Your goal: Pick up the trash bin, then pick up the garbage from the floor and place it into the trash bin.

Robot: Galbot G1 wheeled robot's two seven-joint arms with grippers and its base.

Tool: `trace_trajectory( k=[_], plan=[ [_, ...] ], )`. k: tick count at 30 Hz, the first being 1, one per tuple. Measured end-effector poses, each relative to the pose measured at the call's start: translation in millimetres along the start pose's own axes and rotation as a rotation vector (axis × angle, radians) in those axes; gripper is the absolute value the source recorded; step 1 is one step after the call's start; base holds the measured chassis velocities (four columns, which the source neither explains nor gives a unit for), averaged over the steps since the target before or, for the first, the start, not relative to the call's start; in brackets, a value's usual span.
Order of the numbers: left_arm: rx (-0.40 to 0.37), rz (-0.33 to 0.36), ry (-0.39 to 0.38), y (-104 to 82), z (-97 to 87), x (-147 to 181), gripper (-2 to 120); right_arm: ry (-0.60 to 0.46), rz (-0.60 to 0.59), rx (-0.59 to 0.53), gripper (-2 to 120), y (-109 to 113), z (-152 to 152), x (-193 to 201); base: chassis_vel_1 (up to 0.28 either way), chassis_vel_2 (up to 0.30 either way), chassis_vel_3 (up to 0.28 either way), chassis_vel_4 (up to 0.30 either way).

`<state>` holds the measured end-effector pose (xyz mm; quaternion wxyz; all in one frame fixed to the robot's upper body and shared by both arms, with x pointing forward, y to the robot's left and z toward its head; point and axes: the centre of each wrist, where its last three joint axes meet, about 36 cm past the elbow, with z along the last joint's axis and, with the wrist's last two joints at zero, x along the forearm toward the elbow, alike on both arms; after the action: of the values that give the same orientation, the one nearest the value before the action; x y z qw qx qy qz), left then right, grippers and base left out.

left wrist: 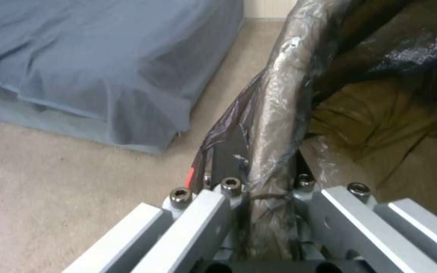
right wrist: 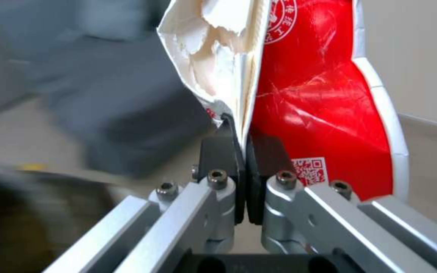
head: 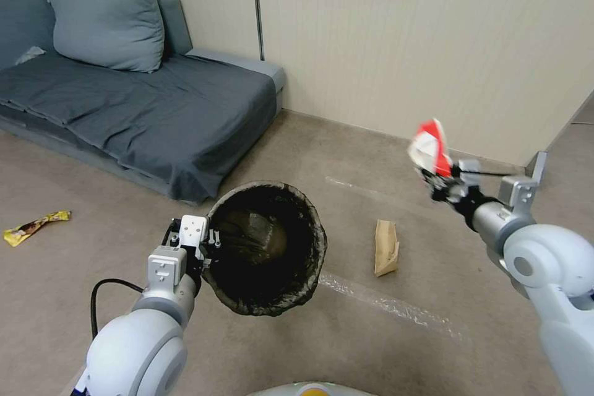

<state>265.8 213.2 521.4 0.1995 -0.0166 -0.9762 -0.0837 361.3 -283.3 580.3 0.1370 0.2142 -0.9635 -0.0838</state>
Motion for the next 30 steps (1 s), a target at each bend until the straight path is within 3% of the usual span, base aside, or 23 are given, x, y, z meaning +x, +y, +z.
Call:
trace_trajectory(
  k=[6,7,10,20,30],
  plan=[
    [0.001,0.006,0.0,-0.9,-0.3,2,0,-0.034,-0.351,0.028,0,43,-27,25,0.0,0.0,0.0,0.0],
    [0.001,0.006,0.0,-0.9,-0.3,2,0,-0.034,-0.351,0.028,0,43,-27,25,0.0,0.0,0.0,0.0],
    [0.005,0.008,0.005,-2.8,1.3,1,0,-0.037,-0.535,0.111,0,64,-37,36,0.0,0.0,0.0,0.0],
    [0.006,0.002,0.006,-2.7,2.0,-1,0,0.078,-0.632,0.242,0,82,-17,25,0.0,0.0,0.0,0.0],
    [0.008,-0.005,0.013,-2.0,4.3,-6,0,0.167,-0.605,0.298,0,91,21,2,0.0,0.0,0.0,0.0]
  ],
)
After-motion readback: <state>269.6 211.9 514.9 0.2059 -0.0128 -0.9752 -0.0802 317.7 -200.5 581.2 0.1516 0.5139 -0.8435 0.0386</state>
